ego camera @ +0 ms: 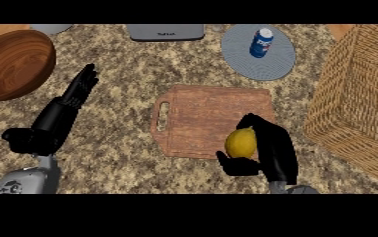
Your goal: Pick the lemon from the cutting board and place it in the basket
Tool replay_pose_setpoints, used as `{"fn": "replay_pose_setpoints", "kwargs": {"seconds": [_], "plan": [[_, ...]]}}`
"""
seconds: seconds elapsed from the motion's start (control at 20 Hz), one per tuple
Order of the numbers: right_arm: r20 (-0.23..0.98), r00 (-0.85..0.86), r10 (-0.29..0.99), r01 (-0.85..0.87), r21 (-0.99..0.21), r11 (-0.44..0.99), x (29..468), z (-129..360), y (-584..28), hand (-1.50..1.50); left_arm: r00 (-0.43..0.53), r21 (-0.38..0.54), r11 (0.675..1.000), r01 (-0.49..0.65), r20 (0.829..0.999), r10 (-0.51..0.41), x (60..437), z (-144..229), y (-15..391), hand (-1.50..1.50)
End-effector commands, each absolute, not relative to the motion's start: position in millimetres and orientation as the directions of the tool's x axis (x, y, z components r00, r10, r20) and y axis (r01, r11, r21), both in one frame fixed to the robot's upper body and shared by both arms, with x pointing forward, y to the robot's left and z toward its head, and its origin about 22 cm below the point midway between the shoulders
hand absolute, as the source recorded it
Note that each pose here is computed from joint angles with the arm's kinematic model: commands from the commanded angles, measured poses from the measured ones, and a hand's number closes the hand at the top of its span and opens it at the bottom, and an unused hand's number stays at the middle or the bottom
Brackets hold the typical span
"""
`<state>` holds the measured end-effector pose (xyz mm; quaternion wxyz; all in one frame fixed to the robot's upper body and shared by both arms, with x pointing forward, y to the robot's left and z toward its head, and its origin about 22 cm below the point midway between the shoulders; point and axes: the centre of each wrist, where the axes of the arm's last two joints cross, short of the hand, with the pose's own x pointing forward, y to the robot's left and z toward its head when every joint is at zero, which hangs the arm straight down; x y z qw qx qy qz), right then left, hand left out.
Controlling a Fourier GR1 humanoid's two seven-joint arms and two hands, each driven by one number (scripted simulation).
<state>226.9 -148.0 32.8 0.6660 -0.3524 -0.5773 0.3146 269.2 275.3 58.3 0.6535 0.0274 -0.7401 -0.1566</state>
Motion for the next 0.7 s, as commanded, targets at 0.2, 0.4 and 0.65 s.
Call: {"fn": "replay_pose_setpoints", "kwargs": {"seconds": [0.2, 0.4, 0.65], "plan": [[0.762, -0.057, 0.645, 0.316, -0.599, 0.736, 176.7, 118.1, -159.7, 1.5, -0.128, 0.265, 0.946, 0.185, 0.961, -0.244, 260.1, 49.2, 277.9, 0.0], [0.776, -0.029, 0.63, 0.376, -0.576, 0.726, 148.0, 160.1, -180.3, 1.5, -0.138, 0.27, 0.947, 0.175, 0.959, -0.248, 273.8, 54.9, 252.9, 0.0], [0.763, 0.068, 0.643, 0.451, -0.598, 0.662, 143.7, 190.9, -181.7, 1.5, -0.154, 0.281, 0.939, 0.199, 0.955, -0.253, 284.8, 72.3, 270.3, 0.0]]}}
